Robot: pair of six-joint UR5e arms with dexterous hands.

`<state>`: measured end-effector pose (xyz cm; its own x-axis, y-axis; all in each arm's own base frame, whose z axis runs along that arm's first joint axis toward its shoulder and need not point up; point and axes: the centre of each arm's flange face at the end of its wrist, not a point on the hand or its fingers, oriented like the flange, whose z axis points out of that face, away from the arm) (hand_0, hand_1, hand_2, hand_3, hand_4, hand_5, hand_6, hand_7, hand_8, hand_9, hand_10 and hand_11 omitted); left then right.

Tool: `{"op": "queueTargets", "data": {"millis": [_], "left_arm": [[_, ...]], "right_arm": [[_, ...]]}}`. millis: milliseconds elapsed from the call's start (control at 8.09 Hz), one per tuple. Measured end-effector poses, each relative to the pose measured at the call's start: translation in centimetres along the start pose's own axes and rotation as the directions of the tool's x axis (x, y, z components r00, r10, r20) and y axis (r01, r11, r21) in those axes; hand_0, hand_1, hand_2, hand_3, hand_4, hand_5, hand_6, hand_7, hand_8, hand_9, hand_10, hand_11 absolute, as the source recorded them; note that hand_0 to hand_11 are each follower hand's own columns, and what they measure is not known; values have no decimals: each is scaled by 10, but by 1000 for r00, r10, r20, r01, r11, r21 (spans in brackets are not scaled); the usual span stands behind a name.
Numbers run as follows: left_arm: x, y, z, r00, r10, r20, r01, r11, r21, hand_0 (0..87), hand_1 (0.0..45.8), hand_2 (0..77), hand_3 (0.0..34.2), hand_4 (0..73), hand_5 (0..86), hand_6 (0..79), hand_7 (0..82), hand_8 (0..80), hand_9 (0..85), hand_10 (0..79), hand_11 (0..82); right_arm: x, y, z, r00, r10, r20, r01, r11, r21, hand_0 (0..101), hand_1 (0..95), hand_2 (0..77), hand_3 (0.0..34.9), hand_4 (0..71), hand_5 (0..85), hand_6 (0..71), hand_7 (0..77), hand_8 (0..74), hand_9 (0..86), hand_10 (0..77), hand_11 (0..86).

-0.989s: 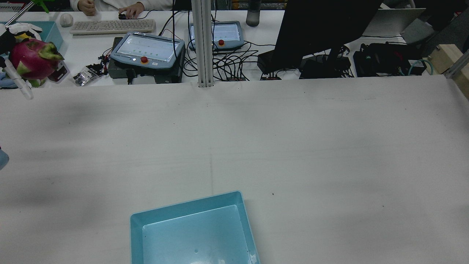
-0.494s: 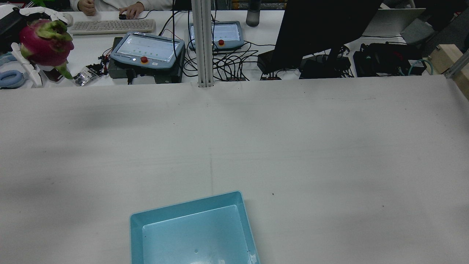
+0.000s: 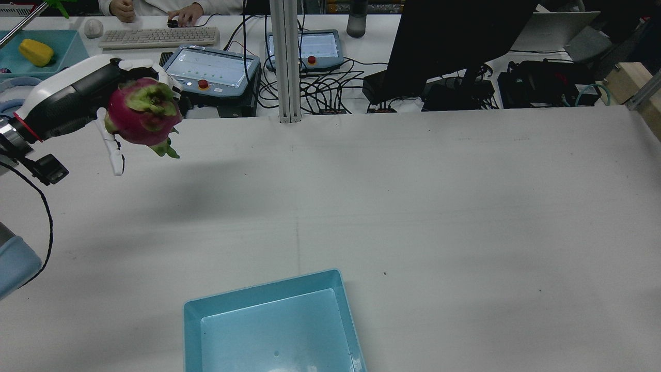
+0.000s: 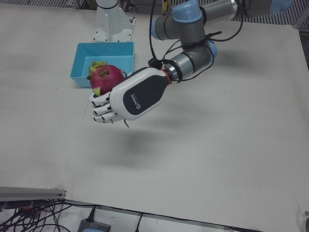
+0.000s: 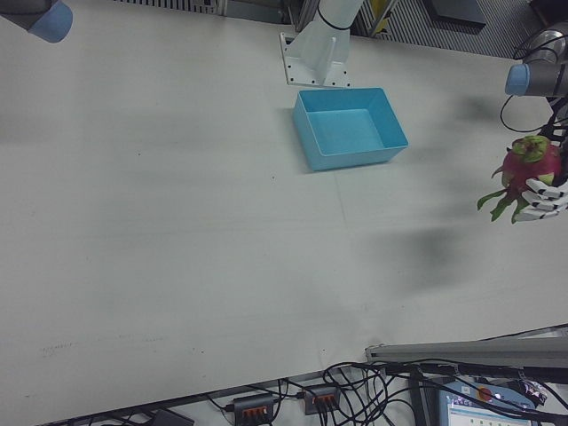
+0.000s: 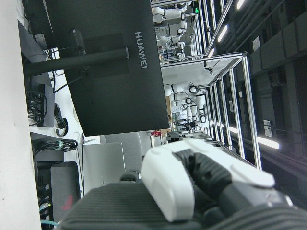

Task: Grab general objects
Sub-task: 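Carry the dragon fruit over the light-blue tray with the left hand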

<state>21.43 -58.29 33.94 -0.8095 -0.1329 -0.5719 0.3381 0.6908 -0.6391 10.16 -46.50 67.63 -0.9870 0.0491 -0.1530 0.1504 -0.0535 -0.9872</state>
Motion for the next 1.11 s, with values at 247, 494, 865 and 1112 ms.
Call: {"op": "queueTargets", "data": {"millis": [247,494,865,1112], "left_arm": [[-25,66,14,997,-57,52,62,994,-91,470,0,5,0,142,595,284,584,202,333,327,169],[-54,136,32,987,-109,114,128,977,-170,480,0,5,0,147,595,305,600,202,333,327,169],[-106,229,37,959,-172,226,228,940,-255,497,0,5,0,153,595,322,605,202,344,327,169],[-123,249,33,947,-185,263,256,928,-271,515,0,5,0,169,595,333,605,202,327,327,169]], "right_arm": [[0,0,0,1000,0,0,0,1000,1,0,949,774,0,0,0,0,0,0,5,0,5],[0,-1,-1,1000,0,-1,0,1000,2,0,949,774,0,0,0,0,0,0,5,0,5],[0,-1,0,1000,0,-1,0,1000,1,0,949,774,0,0,0,0,0,0,5,0,0],[0,0,0,1000,0,0,0,1000,1,0,949,774,0,0,0,0,0,0,5,0,0]]}}
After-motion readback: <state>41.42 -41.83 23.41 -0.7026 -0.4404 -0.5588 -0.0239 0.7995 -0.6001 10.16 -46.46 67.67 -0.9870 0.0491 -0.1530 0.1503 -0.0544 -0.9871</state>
